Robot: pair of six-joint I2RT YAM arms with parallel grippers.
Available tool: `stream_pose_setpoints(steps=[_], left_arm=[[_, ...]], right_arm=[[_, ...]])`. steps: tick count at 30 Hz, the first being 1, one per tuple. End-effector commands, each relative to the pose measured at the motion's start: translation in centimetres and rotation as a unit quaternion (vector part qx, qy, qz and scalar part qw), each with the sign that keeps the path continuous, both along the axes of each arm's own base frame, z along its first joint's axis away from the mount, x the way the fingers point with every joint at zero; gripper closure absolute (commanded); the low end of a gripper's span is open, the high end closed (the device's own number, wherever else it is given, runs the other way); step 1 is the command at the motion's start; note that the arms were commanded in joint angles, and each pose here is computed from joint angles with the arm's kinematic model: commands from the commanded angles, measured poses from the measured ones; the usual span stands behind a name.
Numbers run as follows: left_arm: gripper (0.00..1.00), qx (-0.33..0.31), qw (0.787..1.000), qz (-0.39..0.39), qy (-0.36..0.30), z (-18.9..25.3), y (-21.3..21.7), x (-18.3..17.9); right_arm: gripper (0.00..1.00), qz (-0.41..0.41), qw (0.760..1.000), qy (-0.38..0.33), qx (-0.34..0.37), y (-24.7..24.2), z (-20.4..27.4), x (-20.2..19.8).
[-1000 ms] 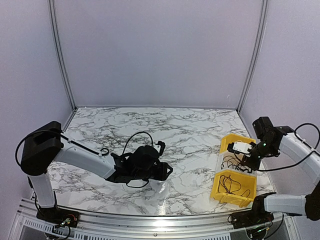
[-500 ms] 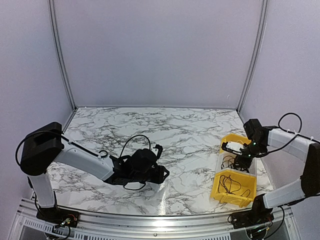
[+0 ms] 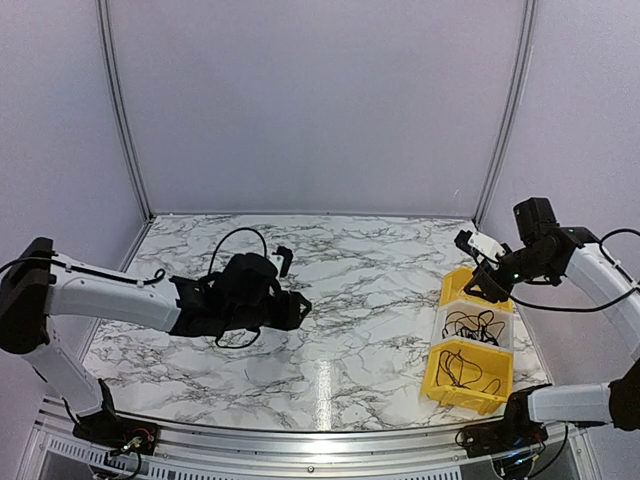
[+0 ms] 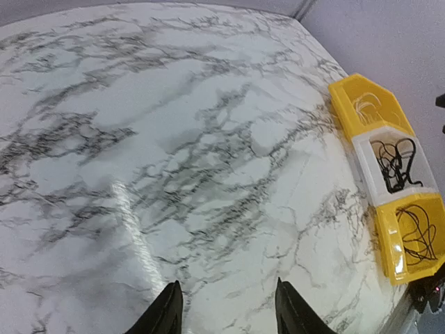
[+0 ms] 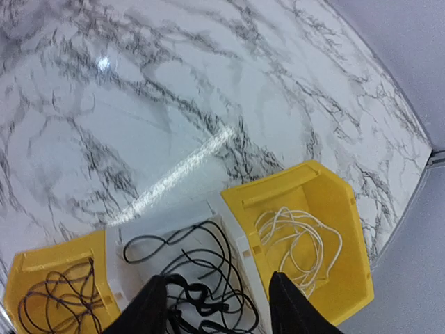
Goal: Untangle the cables
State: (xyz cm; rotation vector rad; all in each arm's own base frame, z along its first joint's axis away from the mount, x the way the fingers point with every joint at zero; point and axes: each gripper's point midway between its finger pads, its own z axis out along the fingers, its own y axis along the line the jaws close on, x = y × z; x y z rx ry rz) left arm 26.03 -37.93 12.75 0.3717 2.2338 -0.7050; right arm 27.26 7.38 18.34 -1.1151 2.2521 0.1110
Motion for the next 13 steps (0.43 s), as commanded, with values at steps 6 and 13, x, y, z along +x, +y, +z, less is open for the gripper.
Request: stream_pose_setpoints(steps=[6, 13], left_arm=[[0.29, 0.107, 0.974, 0.155, -0.125, 10.3, 14.3, 4.0], [0.01, 0.168, 0.926, 0.221, -0.255, 16.8, 19.5, 5.5]], right_arm=[[0.01, 0.04, 0.954, -0.181, 0.234, 5.9, 12.7, 5.8], [0.01, -0.037, 0.924, -0.213, 0.316, 5.6, 17.0, 9.0]])
